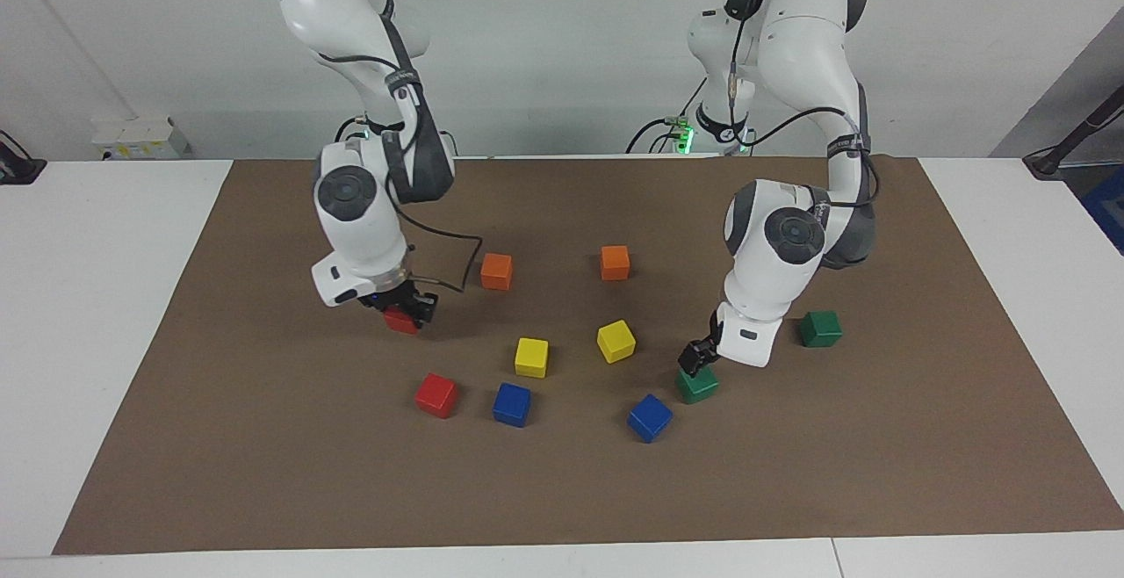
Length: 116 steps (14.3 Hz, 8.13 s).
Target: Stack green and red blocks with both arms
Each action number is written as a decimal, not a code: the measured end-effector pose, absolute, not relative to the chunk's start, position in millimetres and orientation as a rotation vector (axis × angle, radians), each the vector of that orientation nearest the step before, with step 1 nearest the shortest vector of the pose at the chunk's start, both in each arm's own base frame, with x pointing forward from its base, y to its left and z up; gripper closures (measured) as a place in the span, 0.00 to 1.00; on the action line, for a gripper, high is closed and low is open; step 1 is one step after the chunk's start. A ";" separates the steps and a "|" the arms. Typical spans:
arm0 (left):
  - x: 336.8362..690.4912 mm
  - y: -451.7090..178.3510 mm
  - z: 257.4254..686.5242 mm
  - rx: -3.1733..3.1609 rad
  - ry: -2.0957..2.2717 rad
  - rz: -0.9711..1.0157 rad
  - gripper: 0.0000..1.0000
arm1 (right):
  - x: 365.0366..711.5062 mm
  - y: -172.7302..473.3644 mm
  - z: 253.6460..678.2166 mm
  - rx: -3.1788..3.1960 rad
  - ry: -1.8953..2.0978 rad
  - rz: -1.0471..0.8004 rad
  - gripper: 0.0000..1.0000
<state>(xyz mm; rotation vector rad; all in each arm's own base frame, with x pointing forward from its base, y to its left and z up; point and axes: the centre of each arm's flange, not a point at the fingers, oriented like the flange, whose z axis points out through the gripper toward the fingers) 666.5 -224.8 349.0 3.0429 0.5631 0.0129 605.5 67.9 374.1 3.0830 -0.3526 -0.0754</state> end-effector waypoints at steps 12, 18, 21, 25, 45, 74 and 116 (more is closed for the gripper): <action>671.6 -248.9 313.4 3.063 0.624 0.101 0.00 | 602.0 -38.3 295.6 3.122 -0.090 0.128 0.45; 672.6 -244.3 309.7 3.077 0.651 0.067 0.45 | 600.3 -37.1 295.5 3.121 -0.119 0.150 0.42; 681.8 -219.8 339.3 3.102 0.658 0.031 0.45 | 602.3 -30.3 300.4 3.124 -0.120 0.112 0.12; 661.9 -135.2 414.8 3.160 0.439 -0.042 0.45 | 612.9 6.7 361.9 3.115 -0.185 -0.019 0.00; 616.3 -3.3 364.9 3.136 0.008 -0.050 0.45 | 708.6 178.0 329.2 3.067 -0.485 0.143 0.00; 556.5 -8.4 586.6 3.141 -0.095 -0.155 0.00 | 684.1 56.5 404.8 3.075 -0.151 -0.105 0.45; 550.2 3.4 603.6 3.142 -0.063 -0.137 0.00 | 597.9 1.0 565.7 3.083 0.080 0.034 0.00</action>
